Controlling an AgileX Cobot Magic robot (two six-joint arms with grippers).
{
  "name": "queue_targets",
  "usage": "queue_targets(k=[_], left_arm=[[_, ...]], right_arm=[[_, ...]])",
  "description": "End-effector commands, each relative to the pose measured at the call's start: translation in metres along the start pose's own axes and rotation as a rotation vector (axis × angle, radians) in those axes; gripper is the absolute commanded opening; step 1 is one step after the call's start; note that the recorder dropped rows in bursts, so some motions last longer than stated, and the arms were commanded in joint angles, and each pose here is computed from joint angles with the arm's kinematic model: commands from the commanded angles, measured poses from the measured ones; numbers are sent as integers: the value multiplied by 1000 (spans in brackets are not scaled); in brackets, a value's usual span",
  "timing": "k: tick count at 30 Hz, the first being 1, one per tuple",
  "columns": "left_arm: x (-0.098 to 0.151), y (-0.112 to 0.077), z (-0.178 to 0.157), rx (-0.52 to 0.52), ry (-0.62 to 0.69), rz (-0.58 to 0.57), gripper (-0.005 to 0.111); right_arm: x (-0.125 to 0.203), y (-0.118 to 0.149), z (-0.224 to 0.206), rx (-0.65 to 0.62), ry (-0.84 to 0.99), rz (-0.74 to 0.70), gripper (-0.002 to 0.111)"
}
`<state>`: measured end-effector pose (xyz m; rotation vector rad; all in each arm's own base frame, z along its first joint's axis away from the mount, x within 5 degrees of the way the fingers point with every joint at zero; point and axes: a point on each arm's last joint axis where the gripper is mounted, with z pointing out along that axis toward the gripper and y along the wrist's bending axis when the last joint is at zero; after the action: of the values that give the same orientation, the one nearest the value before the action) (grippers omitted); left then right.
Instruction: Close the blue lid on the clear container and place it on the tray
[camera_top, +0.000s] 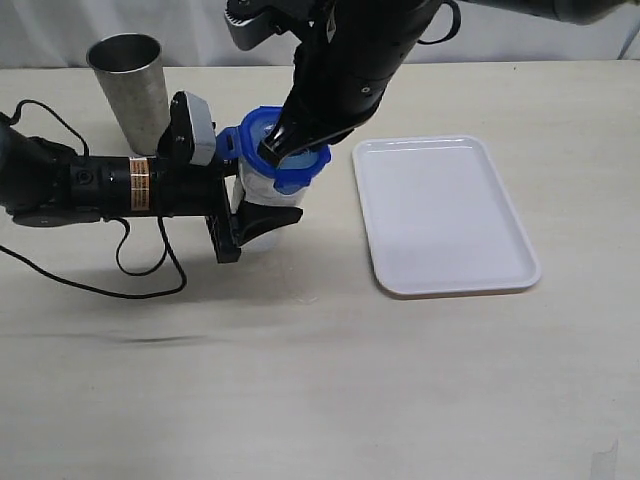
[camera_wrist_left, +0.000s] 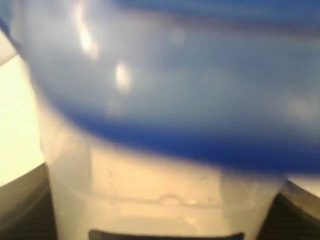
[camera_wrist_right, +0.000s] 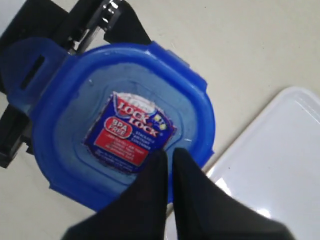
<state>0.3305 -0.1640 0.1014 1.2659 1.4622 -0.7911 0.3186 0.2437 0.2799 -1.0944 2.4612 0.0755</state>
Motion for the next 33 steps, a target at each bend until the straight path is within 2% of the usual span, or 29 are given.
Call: queue_targets(k=[1, 5, 12, 24, 29, 33], left_arm=[[-15, -1, -3, 15, -68, -3, 0], [-14, -1, -3, 15, -62, -27, 0], [-11, 1, -3, -2, -22, -44, 0], [-5, 3, -3, -26, 41, -45, 0], [-5, 3, -3, -27, 43, -45, 0], [-4, 3, -3, -31, 54, -45, 0]], right_arm=[[6, -3, 3, 22, 50, 11, 5], [8, -8, 5, 41, 55, 38, 4], [24, -18, 33, 37, 128, 68, 4], [21, -23, 28, 8, 108, 117, 5], [24, -34, 17, -7, 93, 193, 20], [17, -42, -8, -77, 4, 296, 32]])
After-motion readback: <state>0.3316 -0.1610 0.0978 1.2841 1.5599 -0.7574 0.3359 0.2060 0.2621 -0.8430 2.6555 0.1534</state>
